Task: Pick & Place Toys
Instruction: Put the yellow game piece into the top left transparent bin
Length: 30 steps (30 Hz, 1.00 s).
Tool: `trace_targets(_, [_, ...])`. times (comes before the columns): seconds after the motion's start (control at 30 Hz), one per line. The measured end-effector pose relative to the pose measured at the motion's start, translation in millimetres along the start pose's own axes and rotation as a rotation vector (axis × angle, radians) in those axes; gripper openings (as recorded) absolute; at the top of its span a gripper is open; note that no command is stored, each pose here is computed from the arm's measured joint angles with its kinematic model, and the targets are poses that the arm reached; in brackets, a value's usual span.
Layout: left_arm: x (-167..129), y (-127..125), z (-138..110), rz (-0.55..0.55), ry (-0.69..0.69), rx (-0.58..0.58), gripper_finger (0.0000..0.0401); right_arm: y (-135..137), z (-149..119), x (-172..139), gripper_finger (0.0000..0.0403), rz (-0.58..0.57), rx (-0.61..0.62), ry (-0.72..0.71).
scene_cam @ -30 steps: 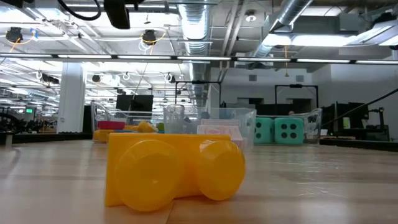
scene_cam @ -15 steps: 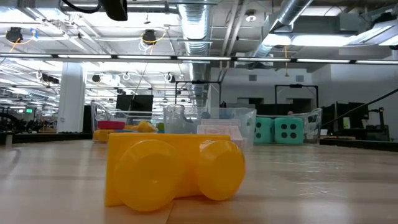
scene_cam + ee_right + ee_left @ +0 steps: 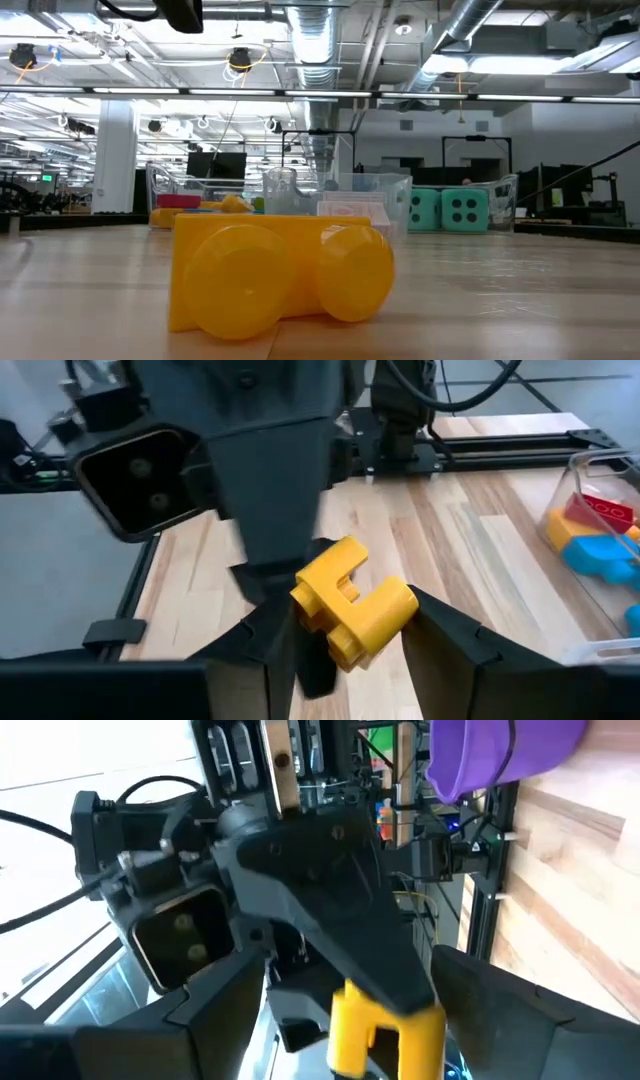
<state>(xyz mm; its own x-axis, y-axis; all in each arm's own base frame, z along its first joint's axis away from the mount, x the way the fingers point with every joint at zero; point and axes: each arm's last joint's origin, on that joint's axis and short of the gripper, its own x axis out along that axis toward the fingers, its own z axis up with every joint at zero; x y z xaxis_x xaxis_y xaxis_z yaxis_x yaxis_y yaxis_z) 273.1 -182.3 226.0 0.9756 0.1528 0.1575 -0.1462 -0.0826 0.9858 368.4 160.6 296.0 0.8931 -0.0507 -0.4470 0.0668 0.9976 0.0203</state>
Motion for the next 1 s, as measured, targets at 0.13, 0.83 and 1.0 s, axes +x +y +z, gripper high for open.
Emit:
trace_targets(0.13, [0.0,0.3,0.2,0.002,-0.006,-0.004,0.0263,-0.3,0.1,0.1,0.014,-0.002,-0.007,-0.001])
trace_targets(0.83, [0.9,0.2,-2.2,-0.004,0.042,-0.037,0.0129,0.1,1.4,-1.3,0.0147,-0.009,-0.012,-0.011])
trace_targets(1.0, [0.9,0.5,-2.0,-0.001,0.037,-0.027,0.0111,2.2,0.9,-2.2,0.0182,0.001,-0.025,-0.011])
